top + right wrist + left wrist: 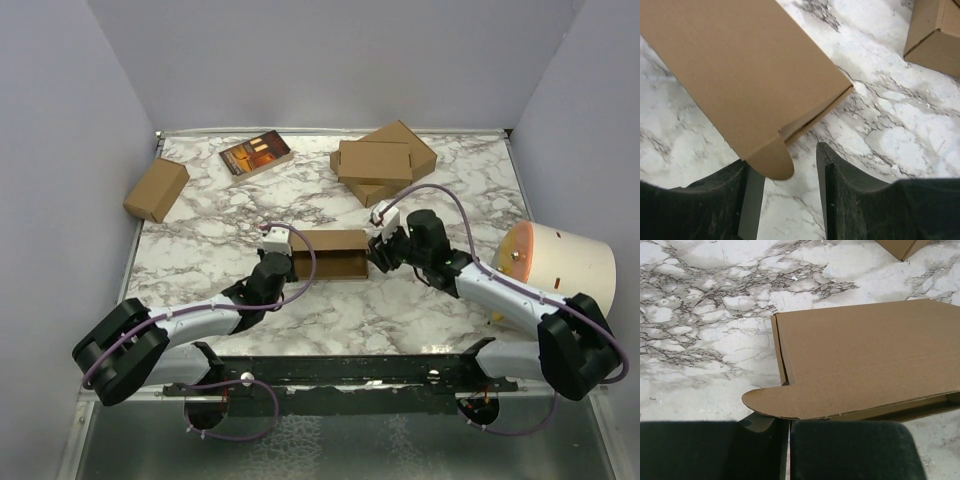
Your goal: Fold the paper box
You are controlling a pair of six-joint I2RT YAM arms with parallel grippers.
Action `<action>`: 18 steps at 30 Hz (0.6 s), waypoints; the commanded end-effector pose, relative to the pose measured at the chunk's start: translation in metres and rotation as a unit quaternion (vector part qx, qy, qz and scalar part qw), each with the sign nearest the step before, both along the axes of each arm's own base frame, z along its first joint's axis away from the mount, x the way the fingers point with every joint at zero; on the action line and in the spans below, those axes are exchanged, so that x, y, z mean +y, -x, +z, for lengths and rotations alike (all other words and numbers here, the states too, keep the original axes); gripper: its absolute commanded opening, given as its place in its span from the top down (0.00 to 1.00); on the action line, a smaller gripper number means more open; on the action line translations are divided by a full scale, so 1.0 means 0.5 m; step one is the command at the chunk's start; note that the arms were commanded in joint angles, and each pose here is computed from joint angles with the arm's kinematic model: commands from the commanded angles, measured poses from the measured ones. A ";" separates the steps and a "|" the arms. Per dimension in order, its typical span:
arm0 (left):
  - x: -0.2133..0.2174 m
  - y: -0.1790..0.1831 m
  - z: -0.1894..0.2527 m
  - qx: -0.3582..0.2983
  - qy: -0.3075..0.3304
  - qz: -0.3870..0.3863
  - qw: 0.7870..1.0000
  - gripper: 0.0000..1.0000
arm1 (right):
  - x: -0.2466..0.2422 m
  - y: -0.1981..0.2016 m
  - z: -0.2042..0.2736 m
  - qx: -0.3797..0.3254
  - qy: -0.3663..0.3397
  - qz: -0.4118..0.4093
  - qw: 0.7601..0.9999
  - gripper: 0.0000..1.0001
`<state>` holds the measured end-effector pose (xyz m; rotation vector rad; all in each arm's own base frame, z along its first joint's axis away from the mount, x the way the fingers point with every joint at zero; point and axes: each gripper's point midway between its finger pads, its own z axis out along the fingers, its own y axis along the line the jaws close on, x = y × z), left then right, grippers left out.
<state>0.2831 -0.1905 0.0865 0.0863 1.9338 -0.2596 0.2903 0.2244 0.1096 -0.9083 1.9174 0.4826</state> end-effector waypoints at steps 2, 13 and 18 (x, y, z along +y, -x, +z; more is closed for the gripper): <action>0.001 0.023 -0.048 0.043 -0.030 -0.015 0.999 1.00 | -0.048 0.021 -0.010 -0.036 0.095 0.055 0.993 0.56; 0.000 0.023 -0.045 0.046 -0.032 -0.016 0.998 1.00 | -0.089 0.130 -0.010 -0.021 0.155 0.235 0.959 0.56; -0.003 0.024 -0.045 0.047 -0.031 -0.020 0.998 1.00 | -0.061 0.175 0.103 -0.051 0.107 0.319 0.940 0.47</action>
